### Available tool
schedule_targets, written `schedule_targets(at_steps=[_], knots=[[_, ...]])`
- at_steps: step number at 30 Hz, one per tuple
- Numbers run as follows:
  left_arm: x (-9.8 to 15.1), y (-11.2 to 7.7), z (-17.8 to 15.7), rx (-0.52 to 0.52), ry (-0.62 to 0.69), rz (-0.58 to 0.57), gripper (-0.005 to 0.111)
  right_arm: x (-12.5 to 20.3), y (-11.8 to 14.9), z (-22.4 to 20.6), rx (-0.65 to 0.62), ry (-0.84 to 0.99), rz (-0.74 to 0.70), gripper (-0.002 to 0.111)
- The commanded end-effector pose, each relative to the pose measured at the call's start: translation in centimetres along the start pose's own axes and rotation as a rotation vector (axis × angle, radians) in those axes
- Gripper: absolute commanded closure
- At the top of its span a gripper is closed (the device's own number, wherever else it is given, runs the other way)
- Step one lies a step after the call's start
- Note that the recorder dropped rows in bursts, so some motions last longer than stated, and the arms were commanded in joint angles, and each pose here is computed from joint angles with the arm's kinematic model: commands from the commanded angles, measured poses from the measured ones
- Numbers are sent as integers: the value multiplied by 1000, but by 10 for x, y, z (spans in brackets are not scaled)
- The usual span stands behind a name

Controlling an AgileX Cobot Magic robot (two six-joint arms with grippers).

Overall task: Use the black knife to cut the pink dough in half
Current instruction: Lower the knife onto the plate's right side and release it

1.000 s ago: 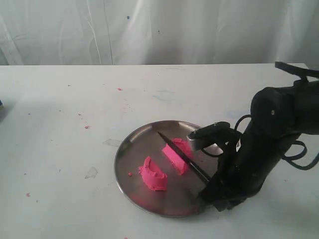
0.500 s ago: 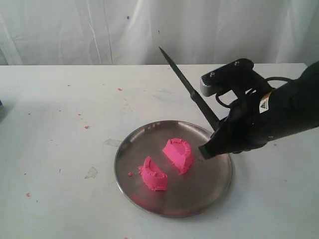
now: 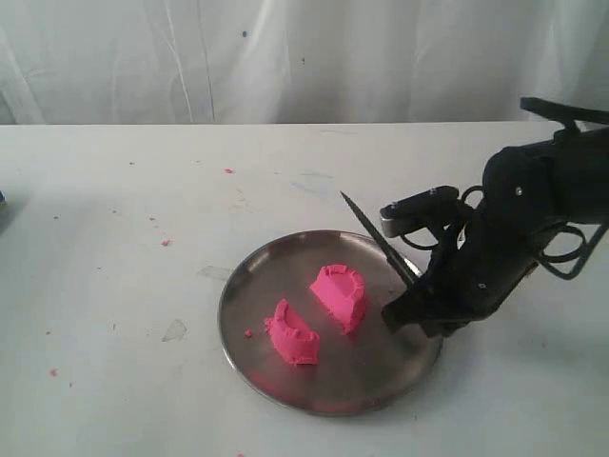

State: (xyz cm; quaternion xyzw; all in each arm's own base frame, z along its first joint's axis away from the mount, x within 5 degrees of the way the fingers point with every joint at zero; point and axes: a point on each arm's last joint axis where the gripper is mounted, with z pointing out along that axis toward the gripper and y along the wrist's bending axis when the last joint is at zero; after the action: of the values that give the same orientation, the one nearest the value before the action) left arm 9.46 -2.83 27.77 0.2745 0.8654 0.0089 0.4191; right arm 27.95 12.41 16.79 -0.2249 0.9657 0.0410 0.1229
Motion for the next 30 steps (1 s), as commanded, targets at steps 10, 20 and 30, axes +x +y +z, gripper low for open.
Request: schedule_targets(at_steps=[10, 20, 30], knots=[[12, -5, 18, -12, -74, -5, 107, -5, 2, 15, -53, 20, -1, 108], [12, -5, 18, -12, -74, -5, 107, -6, 2, 15, -51, 10, 0, 93], [12, -5, 18, -12, -74, -5, 107, -6, 2, 15, -51, 8, -15, 84]])
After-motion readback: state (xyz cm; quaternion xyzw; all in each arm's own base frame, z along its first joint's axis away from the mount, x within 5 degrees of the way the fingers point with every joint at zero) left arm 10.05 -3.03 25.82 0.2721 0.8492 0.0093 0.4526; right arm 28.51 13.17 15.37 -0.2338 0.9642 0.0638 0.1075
